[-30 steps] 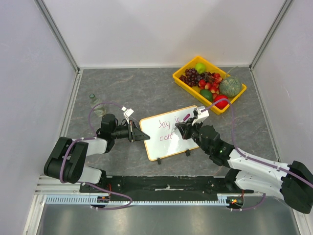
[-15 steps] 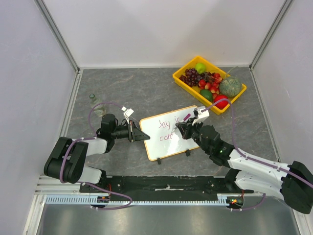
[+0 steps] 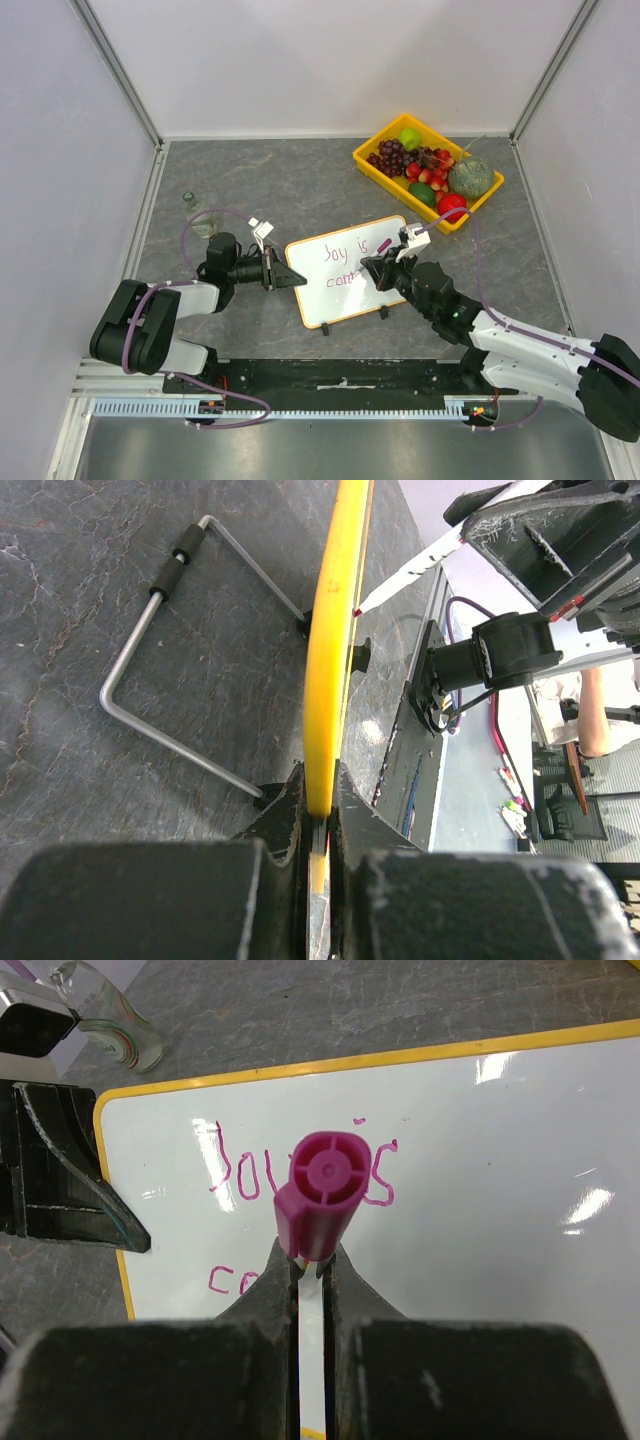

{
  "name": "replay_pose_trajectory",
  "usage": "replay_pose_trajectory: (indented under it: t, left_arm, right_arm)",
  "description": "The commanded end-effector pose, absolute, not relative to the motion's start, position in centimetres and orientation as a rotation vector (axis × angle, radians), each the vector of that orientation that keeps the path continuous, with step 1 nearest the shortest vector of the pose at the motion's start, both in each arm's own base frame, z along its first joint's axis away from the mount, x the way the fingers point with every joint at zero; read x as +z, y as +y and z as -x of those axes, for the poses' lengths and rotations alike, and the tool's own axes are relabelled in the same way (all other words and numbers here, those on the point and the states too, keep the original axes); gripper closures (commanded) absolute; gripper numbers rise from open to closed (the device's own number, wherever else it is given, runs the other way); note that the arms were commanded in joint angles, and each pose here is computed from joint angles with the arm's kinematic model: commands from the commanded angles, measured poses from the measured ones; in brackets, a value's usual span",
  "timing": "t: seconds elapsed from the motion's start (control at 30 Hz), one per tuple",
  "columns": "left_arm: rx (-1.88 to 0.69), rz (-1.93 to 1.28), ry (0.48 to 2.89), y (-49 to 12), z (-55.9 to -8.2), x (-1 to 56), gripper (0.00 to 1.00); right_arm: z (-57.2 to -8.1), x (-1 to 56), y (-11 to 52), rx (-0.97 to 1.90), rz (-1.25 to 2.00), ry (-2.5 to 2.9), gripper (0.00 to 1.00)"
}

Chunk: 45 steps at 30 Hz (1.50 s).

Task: Write a sentence on the whiteboard
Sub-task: Write on the whiteboard at the whiteboard stand.

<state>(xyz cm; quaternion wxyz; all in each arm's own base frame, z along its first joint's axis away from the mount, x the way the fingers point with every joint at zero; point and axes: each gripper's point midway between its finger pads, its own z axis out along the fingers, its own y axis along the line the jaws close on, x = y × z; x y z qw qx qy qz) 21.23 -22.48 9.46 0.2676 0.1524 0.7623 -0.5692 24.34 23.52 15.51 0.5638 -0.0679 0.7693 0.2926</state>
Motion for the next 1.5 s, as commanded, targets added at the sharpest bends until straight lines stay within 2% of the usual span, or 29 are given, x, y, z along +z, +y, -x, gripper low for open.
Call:
replay_pose_trajectory:
  t: [0.0, 0.3, 0.87, 1.47]
  left_arm:
    - [-1.482, -0.375, 2.081, -22.3, -22.2, 8.7, 0.98]
    - [-1.482, -0.372, 2.082, -22.3, -22.2, 8.7, 0.98]
    - [-1.483, -0.377, 2.079, -22.3, -22.2, 8.7, 0.98]
    - [-1.485, -0.376, 2.084, -22.4, -22.1, 8.7, 0.98]
  right_arm:
    - [-24.0, 14.5, 22.9, 0.673, 0.159, 1.829, 1.00]
    - [-24.1, 15.0, 22.4, 0.653, 0.151, 1.819, 1.00]
    - [-24.9, 20.2, 22.4, 0.667, 0.111, 1.718, 1.00]
    - [-25.8, 17.1, 21.9, 0.589, 0.105, 1.785, 1.00]
